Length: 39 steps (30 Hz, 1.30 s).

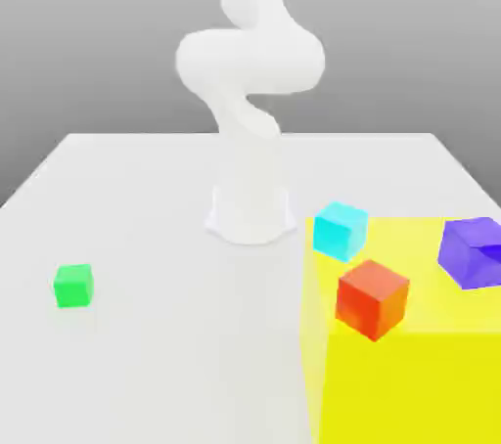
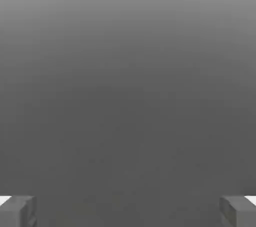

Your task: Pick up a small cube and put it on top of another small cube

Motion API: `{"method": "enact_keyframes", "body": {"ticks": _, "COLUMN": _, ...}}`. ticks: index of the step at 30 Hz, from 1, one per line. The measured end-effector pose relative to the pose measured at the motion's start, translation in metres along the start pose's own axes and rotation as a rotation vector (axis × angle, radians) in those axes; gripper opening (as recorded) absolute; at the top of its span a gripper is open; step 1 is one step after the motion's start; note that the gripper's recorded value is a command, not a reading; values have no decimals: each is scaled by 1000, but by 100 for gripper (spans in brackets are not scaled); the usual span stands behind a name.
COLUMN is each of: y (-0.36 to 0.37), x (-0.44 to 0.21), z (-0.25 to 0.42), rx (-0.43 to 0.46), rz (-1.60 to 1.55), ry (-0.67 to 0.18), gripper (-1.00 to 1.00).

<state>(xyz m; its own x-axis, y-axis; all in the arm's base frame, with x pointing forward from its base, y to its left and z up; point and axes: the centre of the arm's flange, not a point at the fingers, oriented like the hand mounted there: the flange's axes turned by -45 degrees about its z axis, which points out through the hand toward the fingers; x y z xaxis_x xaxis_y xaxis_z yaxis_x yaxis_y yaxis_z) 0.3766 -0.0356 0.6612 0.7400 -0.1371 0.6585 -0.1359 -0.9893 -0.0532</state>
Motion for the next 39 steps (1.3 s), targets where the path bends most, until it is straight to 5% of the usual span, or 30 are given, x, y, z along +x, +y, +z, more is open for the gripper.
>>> {"method": "enact_keyframes", "body": {"ticks": 10, "y": 187, "x": -132, "z": 202, "rx": -262, "rz": 602, "ry": -310, "gripper": 0}}
{"method": "enact_keyframes", "body": {"ticks": 19, "y": 294, "x": -360, "z": 261, "rx": -494, "rz": 1186, "ry": -547, "gripper": 0}}
{"method": "enact_keyframes", "body": {"ticks": 26, "y": 300, "x": -421, "z": 303, "rx": -520, "rz": 1244, "ry": -574, "gripper": 0}}
{"method": "enact_keyframes", "body": {"ticks": 27, "y": 300, "x": -427, "z": 309, "rx": -520, "rz": 1244, "ry": -574, "gripper": -100}}
{"method": "enact_keyframes", "body": {"ticks": 39, "y": 299, "x": -401, "z": 281, "rx": -519, "rz": 1244, "ry": -573, "gripper": -100}}
